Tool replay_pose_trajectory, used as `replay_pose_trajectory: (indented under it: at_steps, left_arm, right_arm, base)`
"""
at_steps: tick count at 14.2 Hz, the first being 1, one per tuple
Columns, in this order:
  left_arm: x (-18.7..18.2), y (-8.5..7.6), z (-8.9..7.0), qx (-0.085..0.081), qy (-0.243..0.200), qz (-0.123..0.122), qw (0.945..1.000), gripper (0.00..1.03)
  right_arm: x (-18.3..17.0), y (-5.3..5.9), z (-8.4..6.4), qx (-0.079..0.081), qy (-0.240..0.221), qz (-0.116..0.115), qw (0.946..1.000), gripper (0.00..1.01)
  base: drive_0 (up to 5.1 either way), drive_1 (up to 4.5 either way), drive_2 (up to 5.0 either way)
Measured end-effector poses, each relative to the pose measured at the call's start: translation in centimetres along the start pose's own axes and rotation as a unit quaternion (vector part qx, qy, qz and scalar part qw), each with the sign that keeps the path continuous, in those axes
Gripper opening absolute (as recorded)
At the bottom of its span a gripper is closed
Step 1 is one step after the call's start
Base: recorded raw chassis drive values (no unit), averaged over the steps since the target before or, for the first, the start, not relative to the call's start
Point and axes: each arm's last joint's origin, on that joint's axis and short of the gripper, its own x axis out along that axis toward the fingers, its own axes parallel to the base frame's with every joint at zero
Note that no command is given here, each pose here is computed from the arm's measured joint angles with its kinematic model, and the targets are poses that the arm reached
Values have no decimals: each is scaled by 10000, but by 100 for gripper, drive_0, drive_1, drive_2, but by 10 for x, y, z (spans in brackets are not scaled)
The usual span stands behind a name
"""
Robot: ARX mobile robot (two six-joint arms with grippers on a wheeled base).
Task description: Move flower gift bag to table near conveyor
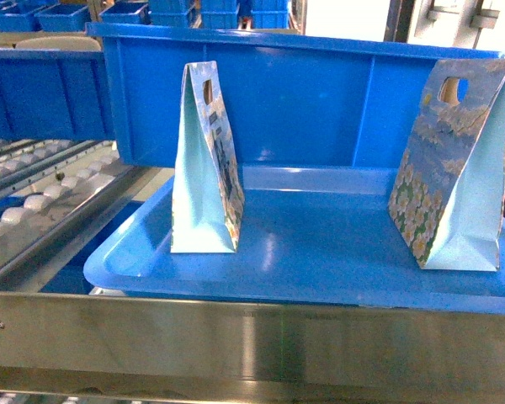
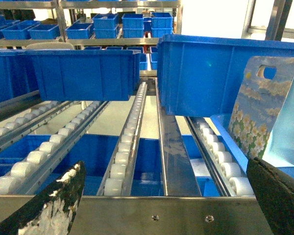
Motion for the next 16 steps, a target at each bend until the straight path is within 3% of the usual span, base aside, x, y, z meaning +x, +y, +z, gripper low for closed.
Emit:
replay_pose_trajectory:
  at_steps: [14, 16]
  left_arm:
    - [0, 0, 0, 0, 0, 0, 10000, 98]
    - [2, -1, 6, 42, -283, -159, 9995, 98]
  right_arm:
    - [0, 0, 0, 0, 0, 0, 10000, 98]
    - [3, 3, 6, 23, -252, 50, 9997, 98]
  base:
    - [0, 0, 0]
    - [0, 0, 0]
